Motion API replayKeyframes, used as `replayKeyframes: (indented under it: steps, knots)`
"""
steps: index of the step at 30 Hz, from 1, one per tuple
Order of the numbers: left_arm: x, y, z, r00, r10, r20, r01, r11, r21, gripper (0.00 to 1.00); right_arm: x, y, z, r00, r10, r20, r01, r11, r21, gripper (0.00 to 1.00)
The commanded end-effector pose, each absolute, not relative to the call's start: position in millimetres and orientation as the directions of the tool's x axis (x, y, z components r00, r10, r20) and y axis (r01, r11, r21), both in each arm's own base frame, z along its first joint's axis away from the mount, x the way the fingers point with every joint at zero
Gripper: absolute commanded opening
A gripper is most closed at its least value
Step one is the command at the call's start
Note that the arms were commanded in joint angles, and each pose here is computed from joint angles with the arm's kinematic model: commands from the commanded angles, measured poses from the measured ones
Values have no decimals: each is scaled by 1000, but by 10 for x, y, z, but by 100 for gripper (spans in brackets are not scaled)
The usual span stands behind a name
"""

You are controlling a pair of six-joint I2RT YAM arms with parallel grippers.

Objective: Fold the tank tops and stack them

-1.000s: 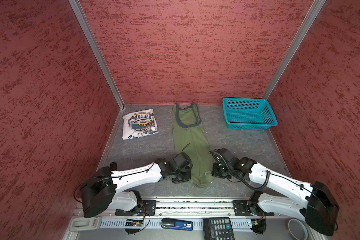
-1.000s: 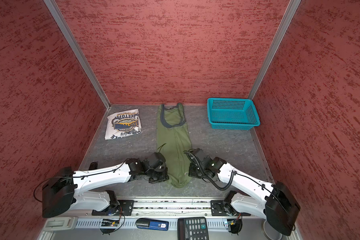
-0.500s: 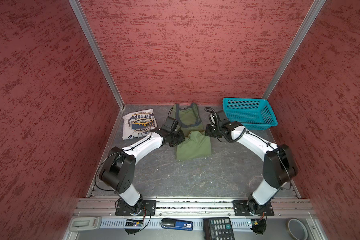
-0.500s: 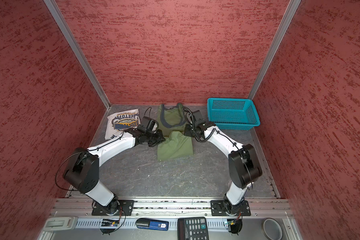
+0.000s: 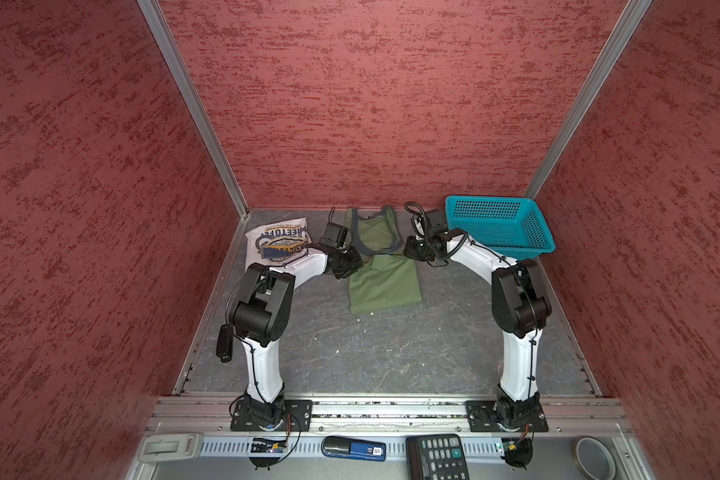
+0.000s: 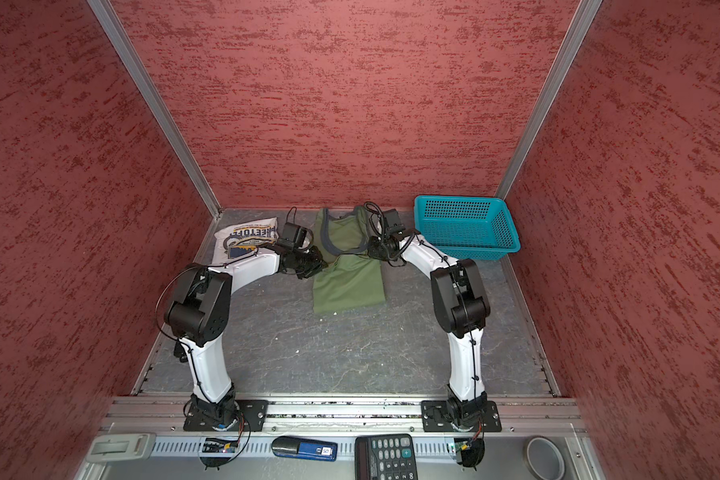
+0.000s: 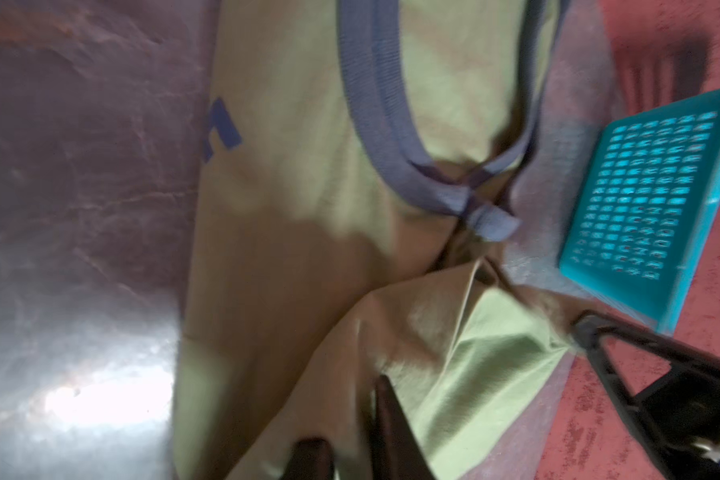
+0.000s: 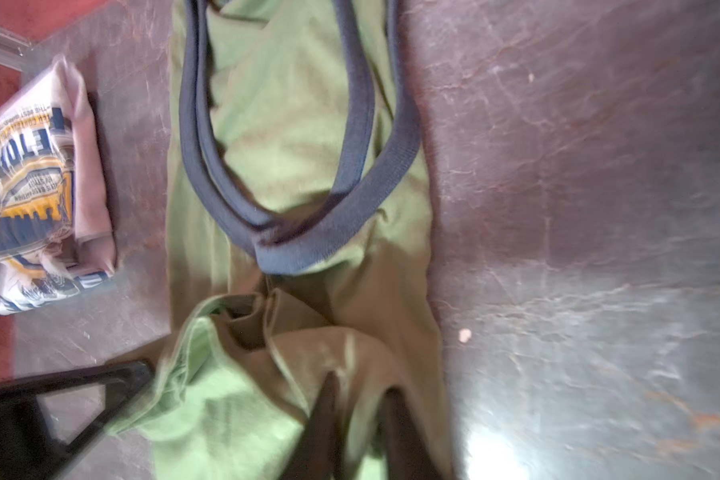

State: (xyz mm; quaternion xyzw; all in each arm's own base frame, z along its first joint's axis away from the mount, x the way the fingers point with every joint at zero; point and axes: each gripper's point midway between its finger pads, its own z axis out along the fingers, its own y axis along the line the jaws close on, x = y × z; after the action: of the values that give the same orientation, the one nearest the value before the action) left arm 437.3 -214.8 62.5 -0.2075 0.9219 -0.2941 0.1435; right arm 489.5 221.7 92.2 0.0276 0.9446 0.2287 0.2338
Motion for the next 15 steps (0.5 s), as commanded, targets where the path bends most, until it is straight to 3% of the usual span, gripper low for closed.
replayKeyframes:
  steps: [1,4,8,15]
  knots:
    - [4506,-2050,649,-853,-497,-159,-315,733,-603,37,5085,2177,973,-874,164,-458,-64,895,442,43]
    - [4473,-1814,708,-821,-539,-189,-367,751,-549,51,5070,2015,1010,-865,160,-476,-38,924,380,56]
    - [4288,-1678,929,-802,-525,-284,-351,800,-487,60,4874,1850,1138,-846,148,-512,-35,943,330,60]
    - [3931,-2120,996,-864,-397,-311,-215,848,-485,61,4448,1952,1073,-858,104,-503,-94,931,352,60]
